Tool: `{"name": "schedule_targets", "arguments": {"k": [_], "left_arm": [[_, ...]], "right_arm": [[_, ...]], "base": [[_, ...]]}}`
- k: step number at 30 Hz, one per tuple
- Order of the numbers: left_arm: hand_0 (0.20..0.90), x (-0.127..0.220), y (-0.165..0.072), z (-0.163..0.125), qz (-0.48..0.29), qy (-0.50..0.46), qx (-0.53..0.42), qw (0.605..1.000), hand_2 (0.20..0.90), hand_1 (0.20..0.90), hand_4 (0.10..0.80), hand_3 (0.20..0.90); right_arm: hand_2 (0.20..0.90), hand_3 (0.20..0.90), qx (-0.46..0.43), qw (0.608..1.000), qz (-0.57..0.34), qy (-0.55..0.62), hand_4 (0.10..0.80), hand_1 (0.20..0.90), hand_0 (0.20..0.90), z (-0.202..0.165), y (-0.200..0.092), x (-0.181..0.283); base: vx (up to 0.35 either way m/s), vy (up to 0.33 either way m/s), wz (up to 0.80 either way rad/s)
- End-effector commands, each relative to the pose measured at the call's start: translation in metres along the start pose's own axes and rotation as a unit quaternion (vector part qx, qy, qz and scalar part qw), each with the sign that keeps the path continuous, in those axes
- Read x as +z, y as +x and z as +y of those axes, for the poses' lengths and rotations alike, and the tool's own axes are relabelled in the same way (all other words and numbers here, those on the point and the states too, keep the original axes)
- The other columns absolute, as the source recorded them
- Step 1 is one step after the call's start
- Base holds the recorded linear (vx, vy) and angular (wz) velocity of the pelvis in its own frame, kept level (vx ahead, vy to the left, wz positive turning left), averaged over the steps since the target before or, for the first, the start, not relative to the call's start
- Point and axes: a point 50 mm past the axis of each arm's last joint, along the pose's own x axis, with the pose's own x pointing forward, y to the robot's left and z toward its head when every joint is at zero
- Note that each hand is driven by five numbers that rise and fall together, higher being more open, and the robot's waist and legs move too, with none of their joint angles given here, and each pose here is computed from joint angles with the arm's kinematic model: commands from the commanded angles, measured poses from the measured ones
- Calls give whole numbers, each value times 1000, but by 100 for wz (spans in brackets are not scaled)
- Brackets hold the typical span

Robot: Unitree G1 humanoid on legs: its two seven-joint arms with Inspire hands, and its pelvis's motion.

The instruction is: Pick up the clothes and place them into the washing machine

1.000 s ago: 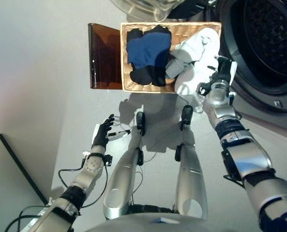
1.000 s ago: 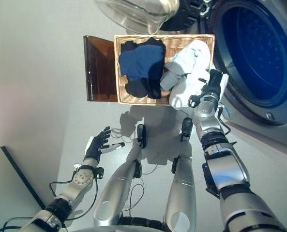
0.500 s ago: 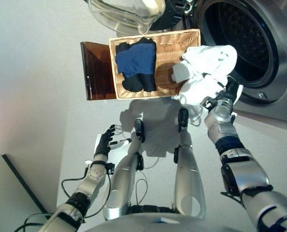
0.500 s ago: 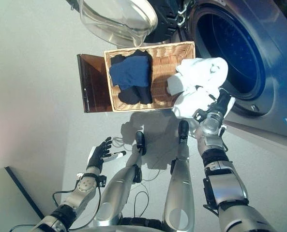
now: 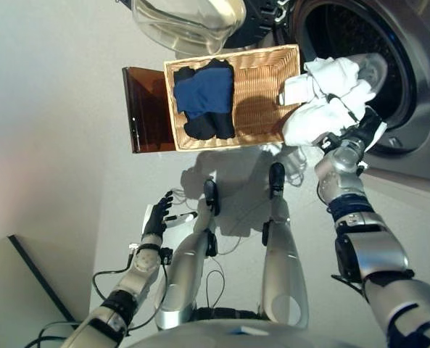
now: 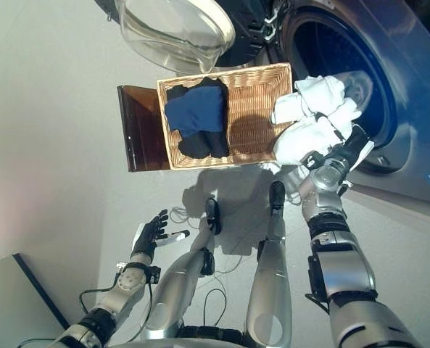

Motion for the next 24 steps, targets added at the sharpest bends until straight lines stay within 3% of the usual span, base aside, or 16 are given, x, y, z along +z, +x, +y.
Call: {"name": "schedule_targets", "arguments": {"k": [1,11,24], "left_arm": [[900,-20,-10,-5,22,14,-10,1000,900,900,800,900],[900,-14,-11,-7,8,2,-32,999,900,900,800,900],[900,-7,-9,-15,-1,-3,-56,998,900,900,800,900]], "right_arm": [[200,200,6,965,-251,82,300,200,200,0,20,165],[200,200,20,953,-282,110,300,200,200,3,18,231],[200,200,30,912,-274,303,300,200,200,-7,9,278]], "base": [[0,0,0],[24,-11,6],[15,-7,3]]}}
